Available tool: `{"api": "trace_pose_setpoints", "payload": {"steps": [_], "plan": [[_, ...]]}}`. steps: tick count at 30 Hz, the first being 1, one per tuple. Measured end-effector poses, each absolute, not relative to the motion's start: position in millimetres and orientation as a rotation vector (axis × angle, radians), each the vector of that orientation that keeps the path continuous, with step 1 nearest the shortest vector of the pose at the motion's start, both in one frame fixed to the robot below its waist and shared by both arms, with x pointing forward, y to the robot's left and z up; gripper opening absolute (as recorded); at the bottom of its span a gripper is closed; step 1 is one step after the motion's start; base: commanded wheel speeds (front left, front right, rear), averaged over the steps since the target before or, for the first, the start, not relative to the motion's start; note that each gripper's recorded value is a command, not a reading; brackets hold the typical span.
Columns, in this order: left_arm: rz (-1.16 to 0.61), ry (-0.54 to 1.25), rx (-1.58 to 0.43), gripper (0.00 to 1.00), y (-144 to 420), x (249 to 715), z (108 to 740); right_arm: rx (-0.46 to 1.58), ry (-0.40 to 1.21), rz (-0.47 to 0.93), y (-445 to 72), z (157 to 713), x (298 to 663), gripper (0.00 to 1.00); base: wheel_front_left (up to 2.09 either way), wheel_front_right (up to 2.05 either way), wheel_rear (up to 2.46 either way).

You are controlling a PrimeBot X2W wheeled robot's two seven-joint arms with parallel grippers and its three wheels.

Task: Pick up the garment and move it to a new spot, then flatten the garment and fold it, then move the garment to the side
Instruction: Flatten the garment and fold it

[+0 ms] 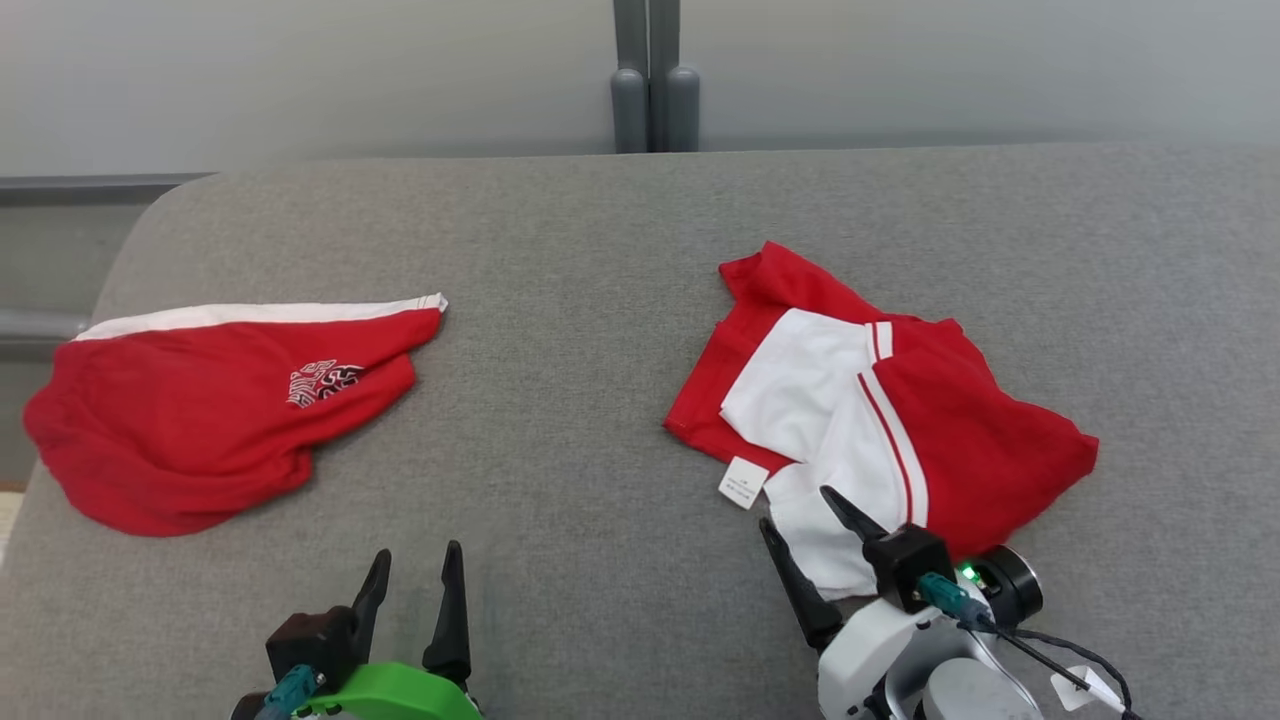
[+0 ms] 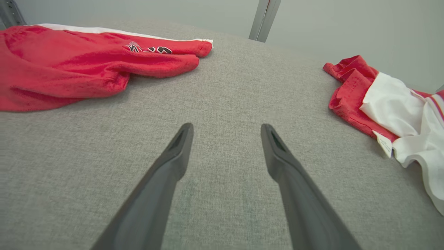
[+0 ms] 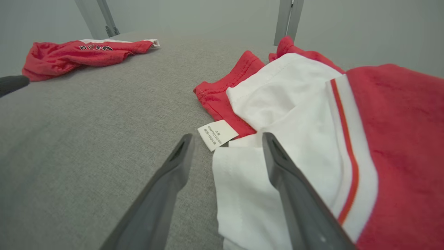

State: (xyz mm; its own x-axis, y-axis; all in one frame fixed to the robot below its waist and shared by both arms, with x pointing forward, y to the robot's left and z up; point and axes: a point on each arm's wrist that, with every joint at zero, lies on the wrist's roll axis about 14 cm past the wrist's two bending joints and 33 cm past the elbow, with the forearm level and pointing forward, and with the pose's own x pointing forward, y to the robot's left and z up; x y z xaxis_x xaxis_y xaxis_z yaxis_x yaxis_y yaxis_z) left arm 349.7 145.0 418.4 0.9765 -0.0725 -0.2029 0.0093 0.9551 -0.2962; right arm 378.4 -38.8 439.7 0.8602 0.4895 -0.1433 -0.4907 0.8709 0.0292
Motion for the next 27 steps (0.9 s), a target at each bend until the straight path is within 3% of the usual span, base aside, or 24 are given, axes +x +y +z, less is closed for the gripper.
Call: {"api": "trace_pose_setpoints", "payload": {"steps": [11,12,13,15,27], "plan": [[0.052,0.242,-0.319,1.0,170.3,338.1,407.3,-0.092,0.282,0.565,-29.5,396.0,390.4,1.0,0.0,0.0,0.0],[0.053,0.247,-0.32,1.0,170.3,337.7,405.9,-0.091,0.291,0.563,-30.0,393.2,390.3,0.95,0.0,0.0,0.0],[0.055,0.254,-0.322,1.0,170.5,337.1,403.8,-0.089,0.3,0.561,-30.7,390.3,390.5,0.43,0.0,0.0,0.0],[0.059,0.26,-0.327,1.0,170.8,337.0,401.8,-0.086,0.31,0.555,-32.6,387.0,391.1,0.0,0.0,0.0,0.0],[-0.007,0.302,-0.326,1.0,151.5,338.7,392.0,0.05,0.131,0.485,-39.3,444.6,409.1,0.0,0.0,0.0,0.0]]}}
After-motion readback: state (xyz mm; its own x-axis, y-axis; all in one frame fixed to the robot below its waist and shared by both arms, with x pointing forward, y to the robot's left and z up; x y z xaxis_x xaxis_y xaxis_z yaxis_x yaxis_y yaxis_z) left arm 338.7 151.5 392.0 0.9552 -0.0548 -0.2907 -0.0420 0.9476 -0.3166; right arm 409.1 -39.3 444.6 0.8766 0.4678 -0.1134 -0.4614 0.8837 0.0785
